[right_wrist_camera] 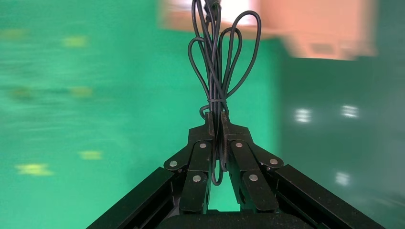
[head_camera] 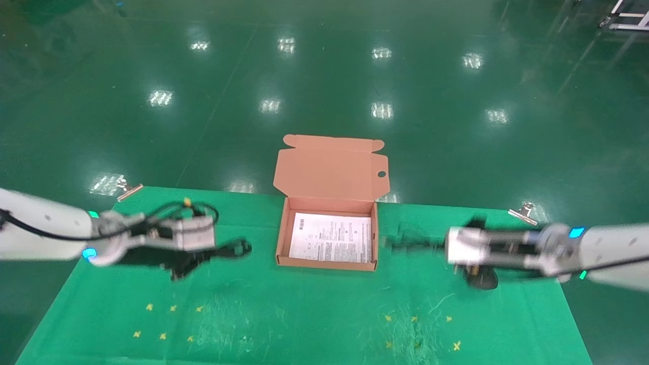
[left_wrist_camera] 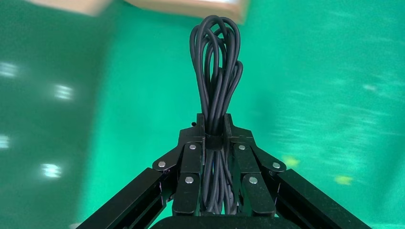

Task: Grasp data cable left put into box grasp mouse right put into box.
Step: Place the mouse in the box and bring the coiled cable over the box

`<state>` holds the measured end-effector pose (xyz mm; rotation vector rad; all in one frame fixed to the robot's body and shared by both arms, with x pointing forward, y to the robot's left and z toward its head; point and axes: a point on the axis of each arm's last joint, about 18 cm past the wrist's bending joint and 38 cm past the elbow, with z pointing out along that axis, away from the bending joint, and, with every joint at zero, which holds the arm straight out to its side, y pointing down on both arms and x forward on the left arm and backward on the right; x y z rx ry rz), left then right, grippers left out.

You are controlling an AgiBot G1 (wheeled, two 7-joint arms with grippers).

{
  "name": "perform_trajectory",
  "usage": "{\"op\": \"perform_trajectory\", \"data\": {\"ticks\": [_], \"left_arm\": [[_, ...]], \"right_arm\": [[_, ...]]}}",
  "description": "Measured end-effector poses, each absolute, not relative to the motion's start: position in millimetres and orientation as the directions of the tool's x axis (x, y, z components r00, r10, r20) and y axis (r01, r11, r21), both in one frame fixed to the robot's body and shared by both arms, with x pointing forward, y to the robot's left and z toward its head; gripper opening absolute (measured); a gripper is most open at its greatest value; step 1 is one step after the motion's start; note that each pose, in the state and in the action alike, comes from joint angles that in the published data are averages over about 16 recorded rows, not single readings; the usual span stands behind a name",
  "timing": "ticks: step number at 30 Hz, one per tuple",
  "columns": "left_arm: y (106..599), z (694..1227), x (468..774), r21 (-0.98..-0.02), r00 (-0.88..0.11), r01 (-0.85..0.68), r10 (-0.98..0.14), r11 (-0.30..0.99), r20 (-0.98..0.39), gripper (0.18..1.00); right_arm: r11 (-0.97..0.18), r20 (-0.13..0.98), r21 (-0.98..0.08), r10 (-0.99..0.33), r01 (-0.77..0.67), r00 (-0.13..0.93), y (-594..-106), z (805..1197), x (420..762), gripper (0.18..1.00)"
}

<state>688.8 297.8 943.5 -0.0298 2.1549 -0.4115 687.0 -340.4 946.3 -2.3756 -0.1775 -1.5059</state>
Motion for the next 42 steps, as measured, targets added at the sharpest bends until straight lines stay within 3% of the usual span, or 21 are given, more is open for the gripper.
{"op": "perform_trajectory", "data": {"ticks": [11, 19, 30, 42], "left_arm": [[267.9, 1026.7, 680.1, -0.244, -0.339, 0.231, -0.157, 0.942, -0.928, 0.249], [244.8, 1070.5, 682.4, -0.203, -0.183, 0.252, -0.160, 0.946, -0.970, 0.248], [230.2, 1098.2, 683.0, -0.159, -0.067, 0.241, -0.147, 0.957, -0.987, 0.247], [255.4, 1084.0, 683.5, -0.150, -0.080, 0.164, -0.139, 0.975, -0.987, 0.246]], "right_arm": [[-0.897, 0.982, -0.179, -0.135, 0.404, 0.134, -299.9, 1079.5, 684.2, 0.200], [-0.845, 0.987, -0.149, -0.160, 0.514, 0.024, -248.3, 1139.8, 691.7, 0.200], [-0.792, 0.984, -0.141, -0.177, 0.594, -0.002, -206.3, 1165.9, 700.3, 0.200], [-0.769, 0.987, -0.152, -0.151, 0.621, 0.054, -186.0, 1144.5, 709.2, 0.200]]}}
